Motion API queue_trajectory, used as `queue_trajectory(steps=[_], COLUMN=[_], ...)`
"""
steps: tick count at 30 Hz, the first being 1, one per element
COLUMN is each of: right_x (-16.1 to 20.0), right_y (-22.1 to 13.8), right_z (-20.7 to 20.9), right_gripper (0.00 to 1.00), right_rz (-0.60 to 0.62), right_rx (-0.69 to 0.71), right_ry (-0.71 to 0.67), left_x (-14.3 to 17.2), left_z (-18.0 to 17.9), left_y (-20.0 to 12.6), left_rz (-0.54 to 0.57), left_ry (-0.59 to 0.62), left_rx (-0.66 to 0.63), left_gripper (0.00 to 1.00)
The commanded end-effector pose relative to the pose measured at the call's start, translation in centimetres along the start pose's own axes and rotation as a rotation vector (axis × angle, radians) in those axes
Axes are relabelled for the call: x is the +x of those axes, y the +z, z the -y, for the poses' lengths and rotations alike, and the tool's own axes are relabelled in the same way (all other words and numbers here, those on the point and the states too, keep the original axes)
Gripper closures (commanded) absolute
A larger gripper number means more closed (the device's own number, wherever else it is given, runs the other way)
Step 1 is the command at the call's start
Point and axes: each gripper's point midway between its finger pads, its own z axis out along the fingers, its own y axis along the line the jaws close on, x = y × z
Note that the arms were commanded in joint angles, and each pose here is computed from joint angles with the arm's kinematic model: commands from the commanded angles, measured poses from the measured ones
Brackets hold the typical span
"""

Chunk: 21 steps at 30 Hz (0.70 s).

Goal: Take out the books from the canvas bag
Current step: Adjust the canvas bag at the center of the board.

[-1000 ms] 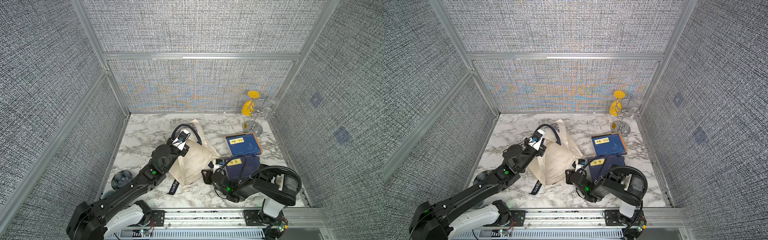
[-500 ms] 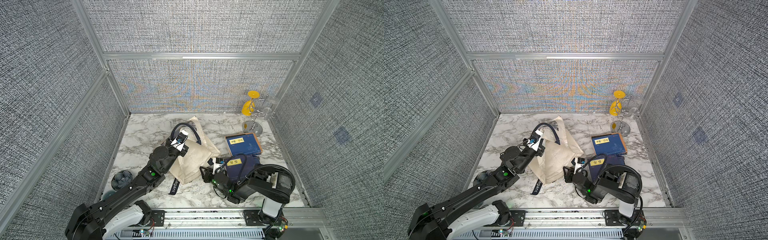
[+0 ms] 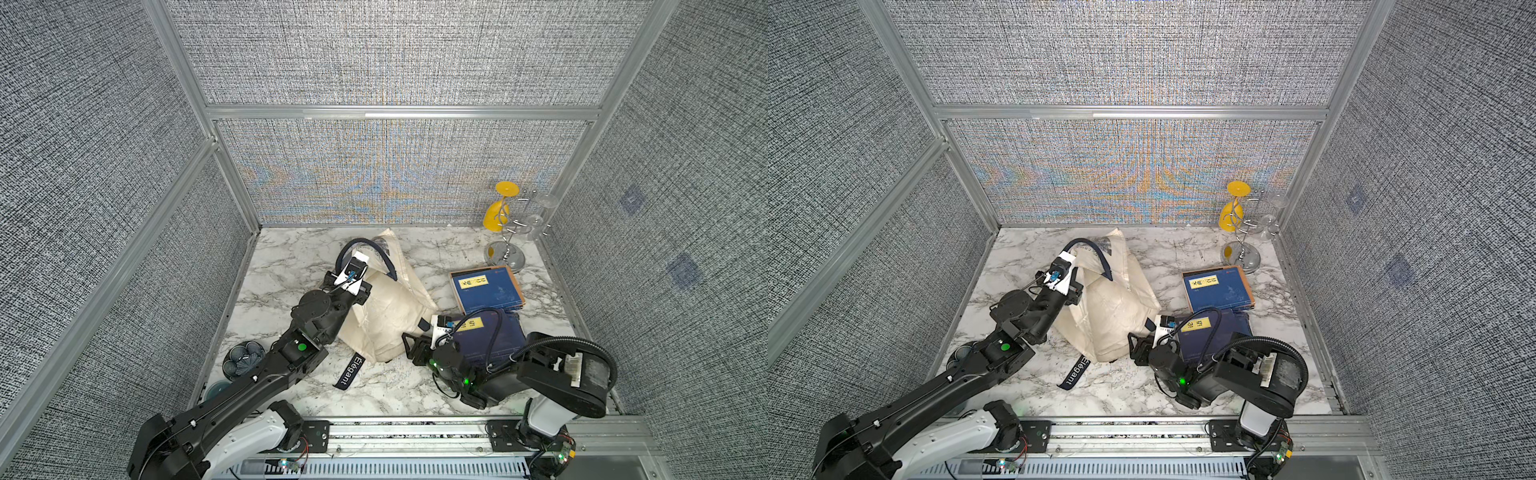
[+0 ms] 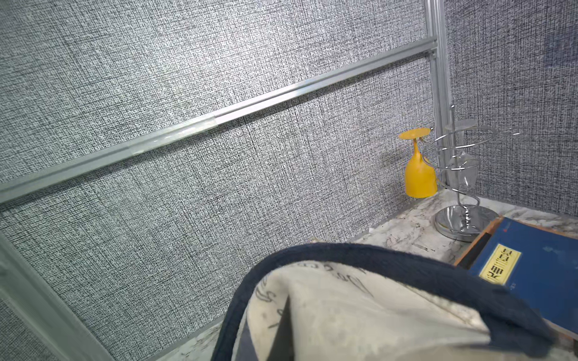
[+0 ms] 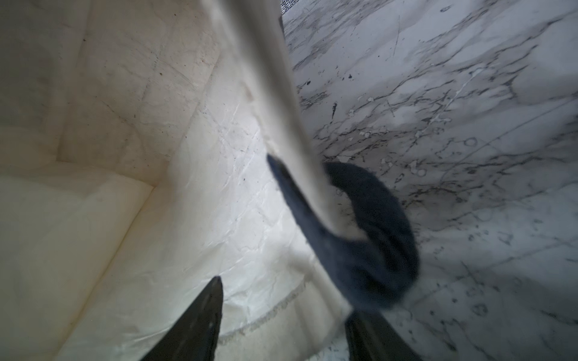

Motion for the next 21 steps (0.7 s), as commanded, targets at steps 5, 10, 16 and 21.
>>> queue_trajectory(steps=[5,10,16,21], right_x=[0.2,0.0,-0.2,-0.4], right_y=[-0.6,-0.4,0.6,1.1], right_z=[0.0,-1.2,-2.2,-1.7], right_gripper=[0.36,0.34,0.32,0.31], right_rz=[0.015,0.026,0.053,0.073], right_rx=[-0.015,-0.047,-0.083,-0.079], right_ry=[0.020,-0.008,-0.003,-0.001], left_x=[-3.0,-3.6,-4.4,-5.5], left_z=[-2.3,-2.2,-2.5,-2.9], left_y=[-0.4,-0.5,-0.9,-1.3], left_rz=[0.091,0.115,0.146,0.159], left_ry=[-0.003,-0.035,-0.068,-0.073], left_rx=[-0.085,-0.073,-0.073,-0.071], left_gripper=[1.00,1.00,1.00,1.00])
